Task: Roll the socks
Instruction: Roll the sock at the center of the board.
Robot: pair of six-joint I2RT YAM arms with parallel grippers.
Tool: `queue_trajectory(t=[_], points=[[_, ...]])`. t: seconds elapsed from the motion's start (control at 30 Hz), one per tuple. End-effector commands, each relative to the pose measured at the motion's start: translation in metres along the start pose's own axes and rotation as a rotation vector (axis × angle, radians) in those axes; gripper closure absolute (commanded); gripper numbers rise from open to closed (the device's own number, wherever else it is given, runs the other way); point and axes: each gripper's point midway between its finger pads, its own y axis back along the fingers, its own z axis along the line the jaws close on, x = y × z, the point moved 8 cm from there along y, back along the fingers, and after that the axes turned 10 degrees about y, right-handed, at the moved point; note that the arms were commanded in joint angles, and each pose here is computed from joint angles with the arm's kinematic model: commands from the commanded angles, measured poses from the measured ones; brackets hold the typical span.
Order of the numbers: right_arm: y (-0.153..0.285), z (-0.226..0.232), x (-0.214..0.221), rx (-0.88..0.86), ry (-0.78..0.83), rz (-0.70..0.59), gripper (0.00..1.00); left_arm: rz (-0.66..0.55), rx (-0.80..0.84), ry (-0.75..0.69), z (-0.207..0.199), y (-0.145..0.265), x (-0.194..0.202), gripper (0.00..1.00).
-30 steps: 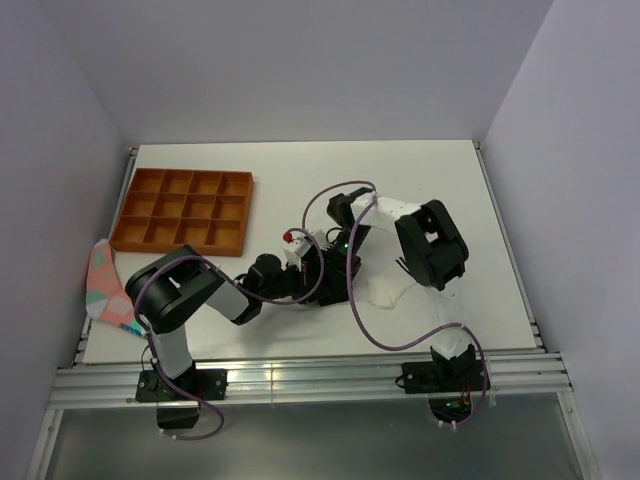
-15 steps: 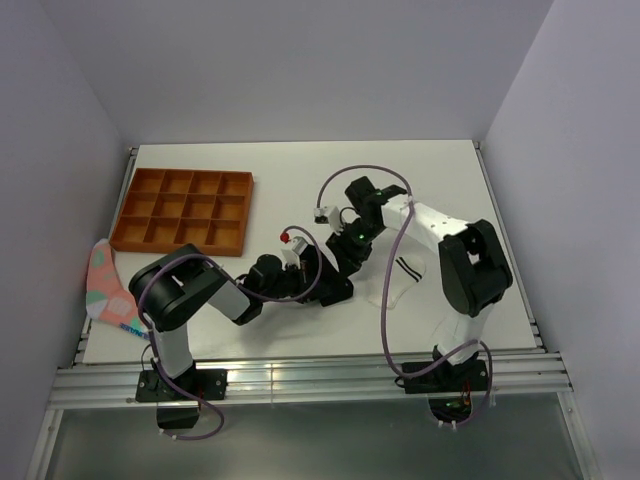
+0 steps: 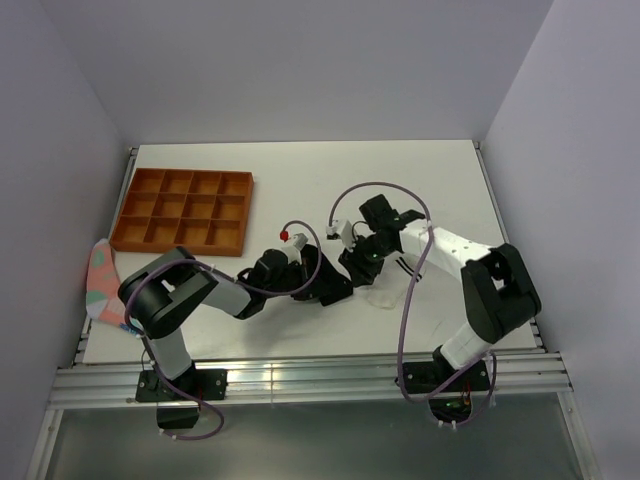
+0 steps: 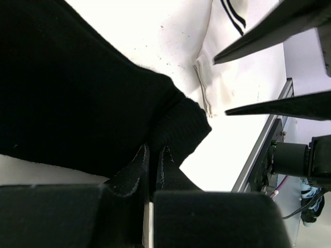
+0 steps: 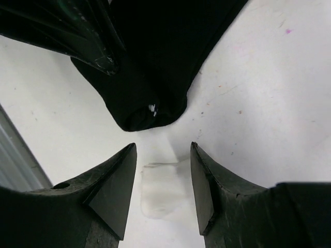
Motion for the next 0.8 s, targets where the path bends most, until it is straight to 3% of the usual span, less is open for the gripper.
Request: queue_trajectory(t=[0.0, 0.27, 0.53, 0.77], points=[[0.013, -0.006, -0.011, 0.099, 0.114, -0.096, 0.46, 0.146, -0.339, 0.077, 0.059, 0.018, 0.038, 1.0], [0.025, 0.005, -0.008, 0.185, 0.308, -0.179, 0.43, 0.231, -0.434, 0.101, 0.067, 0.021, 0.047, 1.0], [0.014, 0.03, -0.002, 0.216, 0.473, -0.166, 0.42, 0.401, -0.469, 0.129, 0.075, 0.025, 0.059, 1.0], [-0.004, 0.053, 0.012, 0.225, 0.609, -0.143, 0.42, 0.481, -0.444, 0.14, 0.073, 0.033, 0.063, 1.0]])
